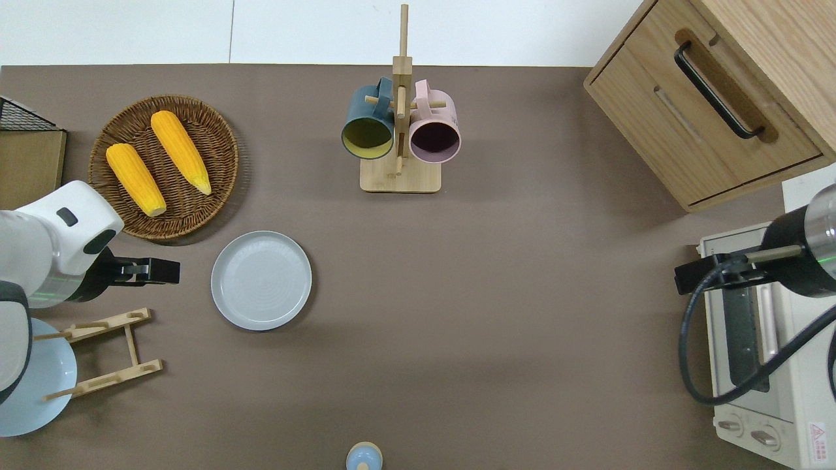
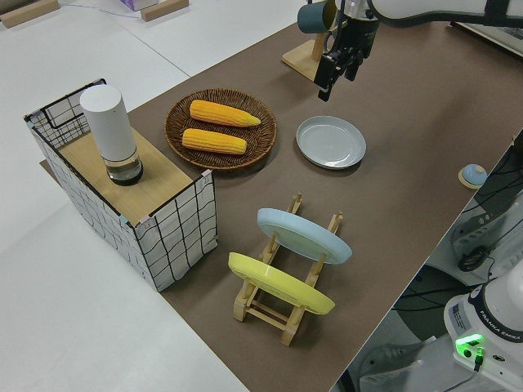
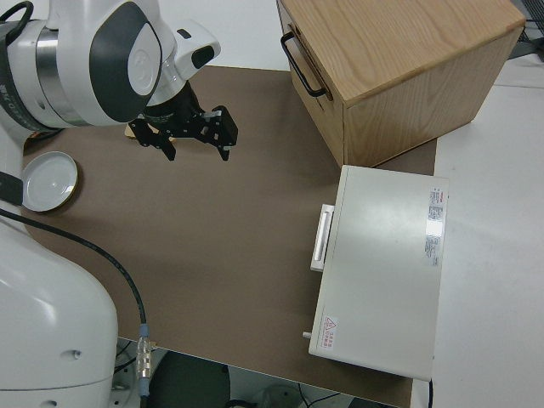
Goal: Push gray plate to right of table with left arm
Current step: 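Move the left gripper forward to the near edge of the gray plate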
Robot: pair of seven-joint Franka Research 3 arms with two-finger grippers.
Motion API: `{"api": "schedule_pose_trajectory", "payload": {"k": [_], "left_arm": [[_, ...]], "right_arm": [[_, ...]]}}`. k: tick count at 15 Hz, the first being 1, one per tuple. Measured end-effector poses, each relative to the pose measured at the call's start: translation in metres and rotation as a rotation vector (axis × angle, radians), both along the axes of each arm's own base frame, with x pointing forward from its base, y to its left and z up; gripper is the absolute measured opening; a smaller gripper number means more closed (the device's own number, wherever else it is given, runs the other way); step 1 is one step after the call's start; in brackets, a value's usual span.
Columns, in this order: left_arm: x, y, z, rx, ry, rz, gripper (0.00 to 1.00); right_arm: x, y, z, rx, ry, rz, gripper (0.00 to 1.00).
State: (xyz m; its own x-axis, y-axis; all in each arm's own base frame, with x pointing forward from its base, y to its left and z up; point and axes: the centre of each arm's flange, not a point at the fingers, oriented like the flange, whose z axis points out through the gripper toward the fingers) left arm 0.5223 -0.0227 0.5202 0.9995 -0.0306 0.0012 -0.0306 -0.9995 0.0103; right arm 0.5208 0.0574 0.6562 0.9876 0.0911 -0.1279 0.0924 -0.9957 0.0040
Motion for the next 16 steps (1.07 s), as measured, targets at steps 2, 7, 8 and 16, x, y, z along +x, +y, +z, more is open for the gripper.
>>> {"api": "schedule_pose_trajectory", "payload": {"k": [2,7,8,16], "left_arm": [[-0.001,0.000,-0.017,-0.002,-0.008,0.001,1.00],[-0.004,0.000,-0.048,-0.010,-0.025,0.008,1.00],[-0.005,0.000,-0.053,-0.011,-0.025,0.009,1.00],[-0.013,0.001,-0.097,-0.012,-0.071,0.034,1.00]], "right_arm": [[0.000,0.000,0.000,0.000,0.000,0.000,0.99],[0.000,0.000,0.000,0.000,0.000,0.000,0.99],[0.000,0.000,0.000,0.000,0.000,0.000,0.99],[0.000,0.000,0.000,0.000,0.000,0.000,0.99]]}}
